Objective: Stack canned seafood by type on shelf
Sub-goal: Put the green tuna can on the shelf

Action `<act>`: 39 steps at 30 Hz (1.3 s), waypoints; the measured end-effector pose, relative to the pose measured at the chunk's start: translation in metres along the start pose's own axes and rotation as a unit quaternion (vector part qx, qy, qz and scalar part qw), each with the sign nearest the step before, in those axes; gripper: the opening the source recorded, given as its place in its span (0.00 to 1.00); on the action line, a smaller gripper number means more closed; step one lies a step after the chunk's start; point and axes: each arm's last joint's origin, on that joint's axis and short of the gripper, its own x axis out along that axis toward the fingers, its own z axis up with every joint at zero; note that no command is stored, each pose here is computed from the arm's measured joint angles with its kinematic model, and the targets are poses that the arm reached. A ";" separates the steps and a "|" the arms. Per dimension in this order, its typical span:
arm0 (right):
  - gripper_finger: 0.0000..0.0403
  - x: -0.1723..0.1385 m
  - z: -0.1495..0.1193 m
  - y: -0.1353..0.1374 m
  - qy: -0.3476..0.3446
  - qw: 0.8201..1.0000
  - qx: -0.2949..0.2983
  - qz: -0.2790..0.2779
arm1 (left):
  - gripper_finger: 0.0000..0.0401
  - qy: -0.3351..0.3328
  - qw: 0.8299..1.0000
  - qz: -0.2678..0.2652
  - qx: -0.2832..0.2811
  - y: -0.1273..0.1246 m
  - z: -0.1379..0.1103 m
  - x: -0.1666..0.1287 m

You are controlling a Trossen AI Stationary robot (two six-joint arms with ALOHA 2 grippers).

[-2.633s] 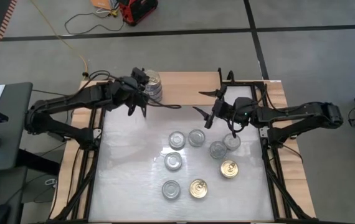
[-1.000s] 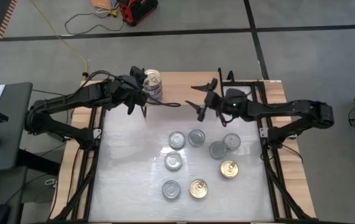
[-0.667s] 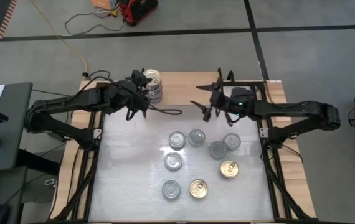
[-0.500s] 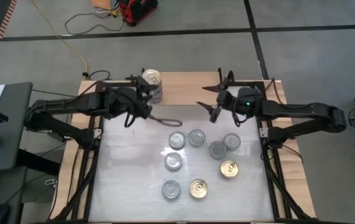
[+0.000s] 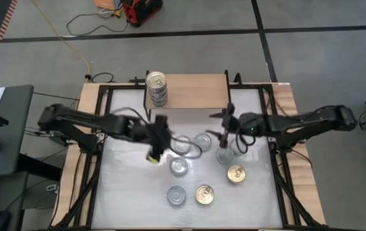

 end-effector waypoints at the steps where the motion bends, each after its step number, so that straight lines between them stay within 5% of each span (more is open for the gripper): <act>1: 0.82 0.002 -0.004 0.006 -0.001 1.000 0.002 0.010 | 0.63 0.012 1.000 -0.012 -0.006 -0.008 0.000 0.011; 7: 0.82 0.006 -0.020 0.046 0.019 0.999 0.008 0.034 | 0.63 0.088 0.995 -0.048 -0.019 -0.050 -0.008 0.062; 11: 0.82 -0.005 -0.025 0.071 0.024 0.999 0.007 0.033 | 0.63 0.099 0.992 -0.069 -0.022 -0.078 -0.008 0.069; 21: 0.82 -0.033 -0.030 0.105 0.007 1.000 0.025 0.003 | 0.63 0.100 0.979 0.028 0.177 -0.161 -0.023 0.082; 28: 0.82 -0.040 -0.031 0.111 -0.001 0.999 0.051 -0.003 | 0.49 0.124 0.974 0.052 0.185 -0.157 -0.031 0.107; 33: 0.82 -0.044 -0.030 0.114 -0.008 0.998 0.059 0.003 | 0.33 0.138 0.978 -0.004 0.154 -0.144 -0.033 0.115; 39: 0.82 -0.045 -0.030 0.116 -0.011 0.998 0.061 0.008 | 0.16 0.145 0.974 -0.009 0.173 -0.138 -0.034 0.117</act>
